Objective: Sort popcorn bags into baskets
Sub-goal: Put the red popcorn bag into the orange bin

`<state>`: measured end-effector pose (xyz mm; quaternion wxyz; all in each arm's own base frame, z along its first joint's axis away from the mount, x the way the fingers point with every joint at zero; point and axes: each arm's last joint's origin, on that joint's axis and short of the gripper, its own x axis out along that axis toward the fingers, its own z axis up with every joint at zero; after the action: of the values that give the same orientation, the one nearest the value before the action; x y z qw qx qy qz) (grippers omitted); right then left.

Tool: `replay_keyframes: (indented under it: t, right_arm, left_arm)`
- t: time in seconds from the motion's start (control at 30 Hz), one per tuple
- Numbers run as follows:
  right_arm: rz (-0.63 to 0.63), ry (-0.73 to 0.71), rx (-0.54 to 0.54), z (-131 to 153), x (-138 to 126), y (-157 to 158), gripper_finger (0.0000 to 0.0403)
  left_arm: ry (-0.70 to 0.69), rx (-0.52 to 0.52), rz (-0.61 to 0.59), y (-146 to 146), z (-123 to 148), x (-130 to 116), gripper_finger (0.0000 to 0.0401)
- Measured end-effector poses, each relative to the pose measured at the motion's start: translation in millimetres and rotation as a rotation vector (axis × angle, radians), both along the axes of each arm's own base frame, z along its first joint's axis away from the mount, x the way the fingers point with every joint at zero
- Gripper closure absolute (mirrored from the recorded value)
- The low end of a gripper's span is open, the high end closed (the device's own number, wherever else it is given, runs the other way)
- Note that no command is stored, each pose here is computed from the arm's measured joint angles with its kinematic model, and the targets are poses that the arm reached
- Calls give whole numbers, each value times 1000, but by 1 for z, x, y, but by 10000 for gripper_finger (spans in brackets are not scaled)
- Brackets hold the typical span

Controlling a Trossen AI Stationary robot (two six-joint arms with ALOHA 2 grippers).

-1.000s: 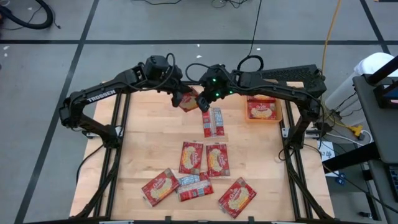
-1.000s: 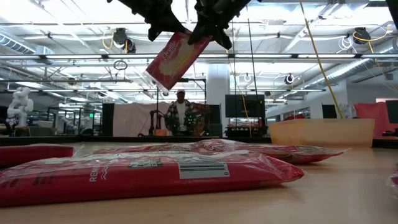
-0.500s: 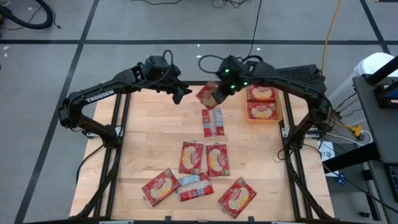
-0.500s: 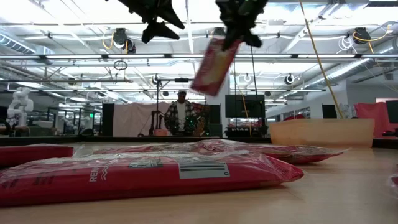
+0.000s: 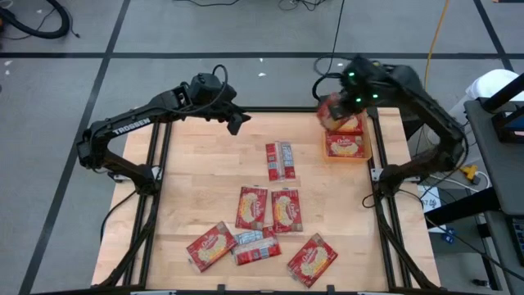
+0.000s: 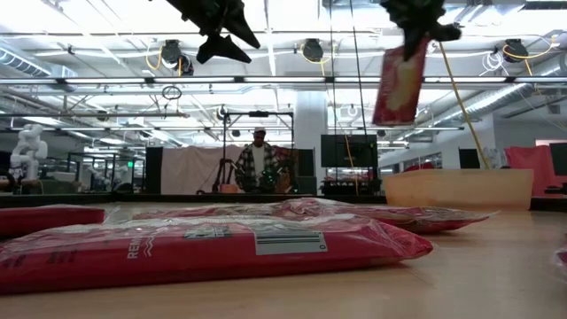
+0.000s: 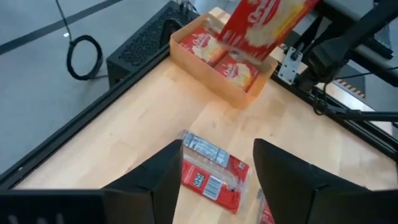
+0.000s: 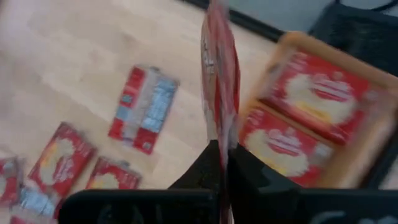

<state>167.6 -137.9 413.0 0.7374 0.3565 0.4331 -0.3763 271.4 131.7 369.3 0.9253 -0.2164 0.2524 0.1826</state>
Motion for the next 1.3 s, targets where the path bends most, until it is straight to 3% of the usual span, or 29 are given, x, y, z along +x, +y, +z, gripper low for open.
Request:
replay_keyframes:
  t: [0.13,0.37,0.83,1.3]
  right_arm:
    - [-78,-14,-12,0,-24,2,402]
    - [-226,-22,36,-23,-48,10,402]
    - [-326,-24,98,-101,-49,10,402]
    - [-454,-97,148,-144,-47,10,402]
  left_arm:
    - [5,7,33,1,0,0,222]
    - [-3,-3,52,2,0,0,233]
    - [-8,-19,63,2,0,0,237]
    - [-9,-20,63,2,0,0,238]
